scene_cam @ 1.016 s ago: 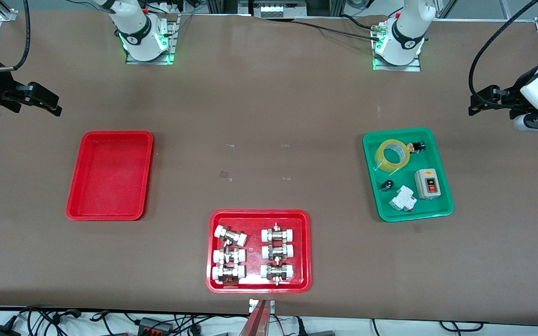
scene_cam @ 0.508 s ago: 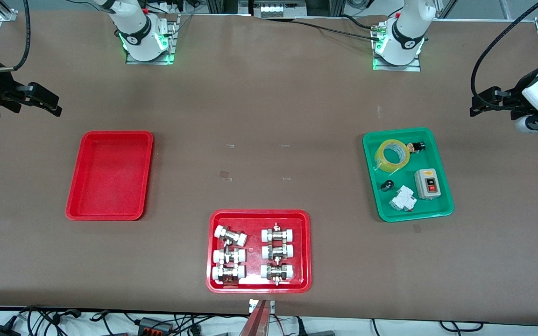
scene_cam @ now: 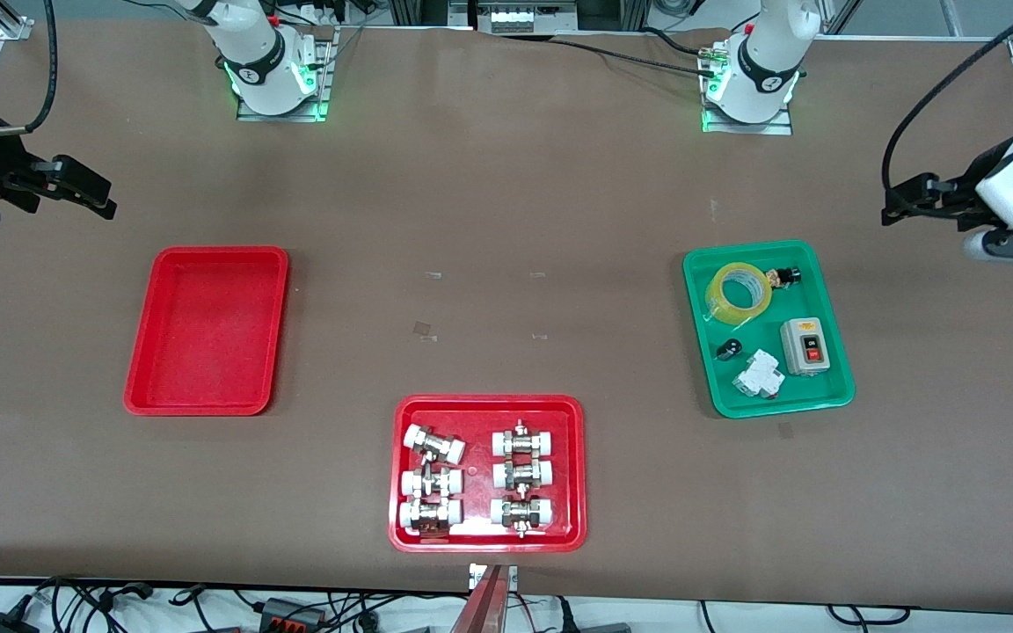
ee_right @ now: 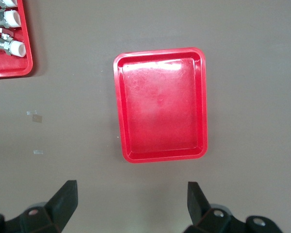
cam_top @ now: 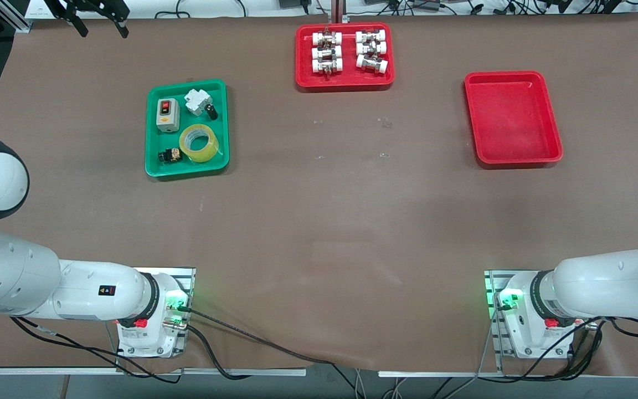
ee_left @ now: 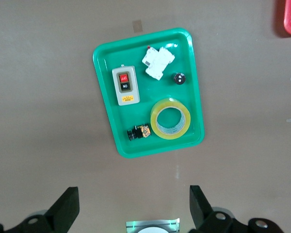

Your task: Left arm passes tape to right arm into tray

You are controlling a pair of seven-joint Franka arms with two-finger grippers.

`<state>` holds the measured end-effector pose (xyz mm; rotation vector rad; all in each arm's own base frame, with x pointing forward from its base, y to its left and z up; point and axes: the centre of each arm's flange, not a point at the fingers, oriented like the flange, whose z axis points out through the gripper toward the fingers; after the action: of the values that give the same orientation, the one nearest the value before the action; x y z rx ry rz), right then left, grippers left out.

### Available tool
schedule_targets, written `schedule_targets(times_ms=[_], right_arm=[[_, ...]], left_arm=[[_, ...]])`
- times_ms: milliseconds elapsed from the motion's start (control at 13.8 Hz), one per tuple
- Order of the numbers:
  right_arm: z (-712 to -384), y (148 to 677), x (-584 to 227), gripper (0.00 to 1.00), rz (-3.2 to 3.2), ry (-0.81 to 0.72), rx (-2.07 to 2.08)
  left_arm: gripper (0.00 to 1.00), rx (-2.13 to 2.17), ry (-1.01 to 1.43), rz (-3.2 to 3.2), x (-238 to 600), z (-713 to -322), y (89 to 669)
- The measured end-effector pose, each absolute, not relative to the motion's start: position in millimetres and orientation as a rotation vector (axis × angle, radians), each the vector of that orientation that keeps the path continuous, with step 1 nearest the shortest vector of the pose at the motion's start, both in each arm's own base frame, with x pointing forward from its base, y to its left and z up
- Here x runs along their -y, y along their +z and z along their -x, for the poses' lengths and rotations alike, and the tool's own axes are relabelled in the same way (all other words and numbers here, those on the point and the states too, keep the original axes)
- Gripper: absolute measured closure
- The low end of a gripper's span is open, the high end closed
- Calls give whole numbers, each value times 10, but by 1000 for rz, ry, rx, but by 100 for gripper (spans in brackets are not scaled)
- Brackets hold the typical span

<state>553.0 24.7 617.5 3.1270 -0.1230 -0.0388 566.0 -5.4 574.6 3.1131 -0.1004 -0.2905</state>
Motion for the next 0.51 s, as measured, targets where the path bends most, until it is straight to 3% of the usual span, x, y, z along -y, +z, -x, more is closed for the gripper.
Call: schedule_targets(times_ms=[290,508], right_arm=[[-5530,6175,-247,0,-3127,-39,123],[-5531,6177,-247,0,-3127,-38,122]], left_arm=[[0,112,-375,-3104,93,-5739,5499],[0,117,-509,-3085,107,-5966,4864]])
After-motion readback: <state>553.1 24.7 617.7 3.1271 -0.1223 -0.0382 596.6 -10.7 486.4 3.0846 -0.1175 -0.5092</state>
